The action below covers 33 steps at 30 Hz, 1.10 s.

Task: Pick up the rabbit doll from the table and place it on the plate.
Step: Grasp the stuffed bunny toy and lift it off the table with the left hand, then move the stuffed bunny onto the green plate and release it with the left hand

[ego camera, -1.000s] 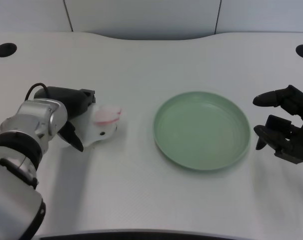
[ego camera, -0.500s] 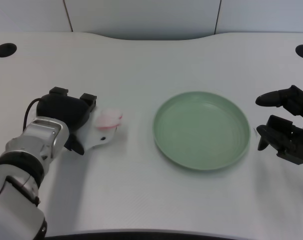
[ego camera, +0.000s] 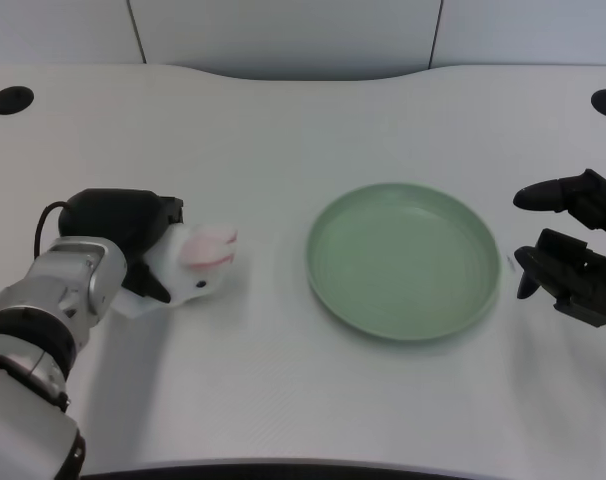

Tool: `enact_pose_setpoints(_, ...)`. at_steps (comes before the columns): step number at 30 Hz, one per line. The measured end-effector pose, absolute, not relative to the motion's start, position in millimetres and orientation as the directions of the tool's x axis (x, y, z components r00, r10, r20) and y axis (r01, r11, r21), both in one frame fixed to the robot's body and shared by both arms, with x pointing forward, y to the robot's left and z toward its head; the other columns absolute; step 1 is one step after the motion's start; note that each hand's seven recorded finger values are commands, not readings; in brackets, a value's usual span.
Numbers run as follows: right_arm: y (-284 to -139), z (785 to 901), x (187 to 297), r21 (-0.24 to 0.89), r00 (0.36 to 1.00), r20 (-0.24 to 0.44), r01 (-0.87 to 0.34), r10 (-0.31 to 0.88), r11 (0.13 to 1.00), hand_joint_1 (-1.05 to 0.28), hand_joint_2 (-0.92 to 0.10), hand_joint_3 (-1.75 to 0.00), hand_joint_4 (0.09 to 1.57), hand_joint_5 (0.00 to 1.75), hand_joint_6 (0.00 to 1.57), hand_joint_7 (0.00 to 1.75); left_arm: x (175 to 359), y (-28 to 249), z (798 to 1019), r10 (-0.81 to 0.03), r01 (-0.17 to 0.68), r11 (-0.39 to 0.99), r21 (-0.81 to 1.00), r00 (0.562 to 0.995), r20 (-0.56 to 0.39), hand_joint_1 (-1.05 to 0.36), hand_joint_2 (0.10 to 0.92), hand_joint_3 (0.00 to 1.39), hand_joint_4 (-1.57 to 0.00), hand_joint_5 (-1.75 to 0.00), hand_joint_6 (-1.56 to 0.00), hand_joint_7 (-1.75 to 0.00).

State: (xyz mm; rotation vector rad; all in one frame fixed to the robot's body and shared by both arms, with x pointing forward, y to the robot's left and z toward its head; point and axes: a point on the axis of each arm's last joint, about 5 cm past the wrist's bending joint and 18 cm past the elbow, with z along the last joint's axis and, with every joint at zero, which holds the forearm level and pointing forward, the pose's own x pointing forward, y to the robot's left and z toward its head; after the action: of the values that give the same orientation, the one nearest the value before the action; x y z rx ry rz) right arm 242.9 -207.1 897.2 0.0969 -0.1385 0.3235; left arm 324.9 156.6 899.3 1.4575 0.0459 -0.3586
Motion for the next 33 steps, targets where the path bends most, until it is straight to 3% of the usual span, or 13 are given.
enact_pose_setpoints(3, -206.9, 897.5, 243.0, 0.073, 0.938, 0.151, -0.324, 0.311, 0.943, -0.27, -0.72, -0.44, 0.71, 1.68, 0.68, 1.16, 326.3, 156.5, 901.8, -0.214, 0.277, 0.088, 0.957, 0.943, -0.253, -0.33, 0.812, 0.00, -0.99, -1.30, -1.00, -1.01)
enact_pose_setpoints(6, -206.1, 897.3, 243.1, 0.075, 0.938, 0.150, -0.326, 0.312, 0.942, -0.27, -0.71, -0.44, 0.71, 1.67, 0.68, 1.16, 331.6, 156.0, 911.7, -0.226, 0.289, 0.142, 0.947, 0.941, -0.254, -0.35, 0.829, 0.01, -0.99, -1.33, -1.04, -1.01)
enact_pose_setpoints(8, -204.3, 897.2, 243.5, 0.068, 0.937, 0.144, -0.329, 0.317, 0.942, -0.27, -0.72, -0.44, 0.70, 1.66, 0.68, 1.16, 336.6, 153.8, 921.4, -0.237, 0.270, 0.168, 0.948, 0.945, -0.227, -0.35, 0.829, 0.01, -1.03, -1.47, -1.03, -1.17)
enact_pose_setpoints(9, -203.8, 897.1, 243.5, 0.062, 0.937, 0.141, -0.330, 0.319, 0.942, -0.26, -0.72, -0.45, 0.70, 1.67, 0.68, 1.17, 339.5, 151.9, 927.3, -0.243, 0.255, 0.184, 0.949, 0.947, -0.208, -0.33, 0.831, 0.00, -1.10, -1.63, -1.00, -1.50)
enact_pose_setpoints(10, -203.5, 897.1, 243.6, 0.059, 0.937, 0.140, -0.330, 0.320, 0.942, -0.25, -0.72, -0.45, 0.70, 1.67, 0.68, 1.17, 342.6, 149.3, 934.1, -0.255, 0.238, 0.194, 0.951, 0.949, -0.186, -0.30, 0.825, 0.00, -1.16, -1.69, -1.02, -1.62)
enact_pose_setpoints(12, -203.2, 897.2, 243.8, 0.057, 0.937, 0.140, -0.330, 0.320, 0.942, -0.26, -0.71, -0.46, 0.69, 1.68, 0.68, 1.18, 348.7, 143.3, 948.6, -0.288, 0.199, 0.208, 0.958, 0.948, -0.135, -0.25, 0.801, 0.01, -1.27, -1.73, -1.11, -1.72)
enact_pose_setpoints(16, -201.8, 896.3, 244.6, 0.066, 0.937, 0.140, -0.332, 0.321, 0.941, -0.25, -0.70, -0.47, 0.69, 1.69, 0.67, 1.20, 354.2, 127.8, 965.8, -0.362, 0.157, 0.234, 0.959, 0.930, -0.064, -0.24, 0.794, 0.01, -1.28, -1.75, -1.13, -1.74)
enact_pose_setpoints(26, -194.5, 897.3, 246.3, 0.048, 0.932, 0.124, -0.348, 0.340, 0.936, -0.24, -0.68, -0.47, 0.69, 1.64, 0.66, 1.21, 351.3, 71.3, 978.1, -0.526, 0.170, 0.259, 0.951, 0.850, -0.008, -0.21, 0.819, 0.03, -1.26, -1.75, -1.06, -1.75)
enact_pose_setpoints(33, -191.2, 898.0, 247.9, 0.034, 0.927, 0.126, -0.359, 0.352, 0.933, -0.26, -0.67, -0.48, 0.70, 1.63, 0.68, 1.18, 338.3, 25.3, 976.4, -0.637, 0.220, 0.252, 0.942, 0.771, -0.009, -0.31, 0.826, 0.03, -1.15, -1.75, -0.97, -1.75)
